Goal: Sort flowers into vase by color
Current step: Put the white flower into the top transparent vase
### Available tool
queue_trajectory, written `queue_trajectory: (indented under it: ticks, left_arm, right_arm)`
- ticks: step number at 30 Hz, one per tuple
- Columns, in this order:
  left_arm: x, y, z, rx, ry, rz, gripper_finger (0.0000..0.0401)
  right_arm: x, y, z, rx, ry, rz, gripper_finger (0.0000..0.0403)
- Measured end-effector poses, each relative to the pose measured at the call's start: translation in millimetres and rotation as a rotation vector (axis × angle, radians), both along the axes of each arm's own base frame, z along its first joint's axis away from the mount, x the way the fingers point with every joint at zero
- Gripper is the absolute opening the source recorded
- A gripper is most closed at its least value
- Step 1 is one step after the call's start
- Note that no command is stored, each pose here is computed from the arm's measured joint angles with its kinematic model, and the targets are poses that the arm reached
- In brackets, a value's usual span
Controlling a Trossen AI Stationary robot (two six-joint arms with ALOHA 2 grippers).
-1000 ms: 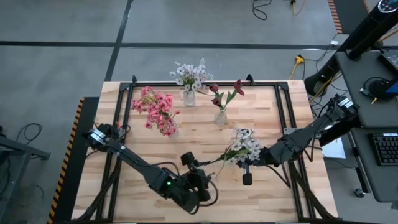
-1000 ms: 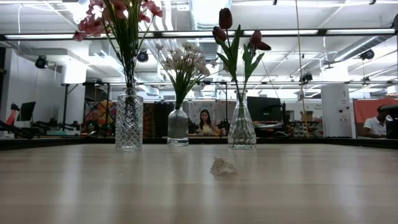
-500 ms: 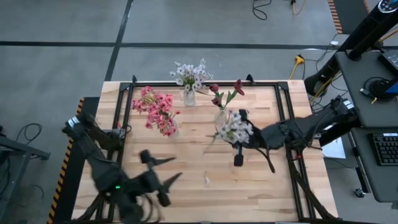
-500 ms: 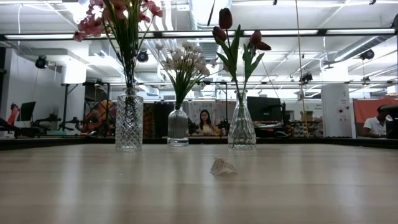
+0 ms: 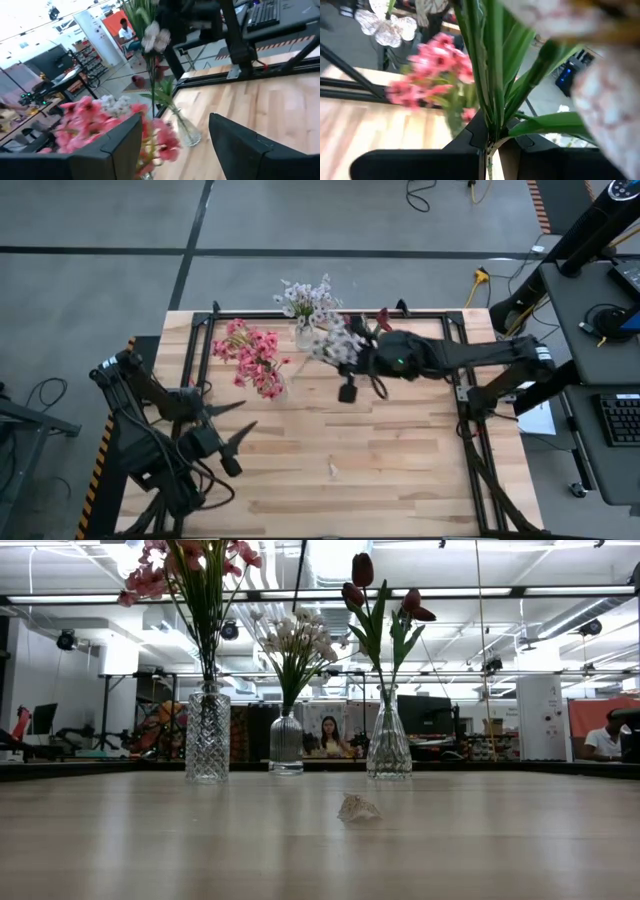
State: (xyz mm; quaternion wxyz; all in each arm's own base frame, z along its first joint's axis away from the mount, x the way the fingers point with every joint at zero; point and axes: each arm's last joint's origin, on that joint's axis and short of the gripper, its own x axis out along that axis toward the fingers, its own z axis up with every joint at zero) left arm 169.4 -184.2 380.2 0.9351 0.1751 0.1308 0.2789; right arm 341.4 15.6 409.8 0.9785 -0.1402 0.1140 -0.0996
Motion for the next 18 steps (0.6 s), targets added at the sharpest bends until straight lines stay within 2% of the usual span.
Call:
queue_trajectory:
  ticks: [9,18]
  left_arm:
    - [-12,16,6,0.019,0.002,-0.006,0.0212]
    - [-24,34,-2,0.001,-0.031,0.007,0.0212]
  right_arm:
    - [30,-54,-22,-0.041,0.081,-0.1,0.0018]
    - [31,-79,-29,0.0,0.099,-0.076,0.0018]
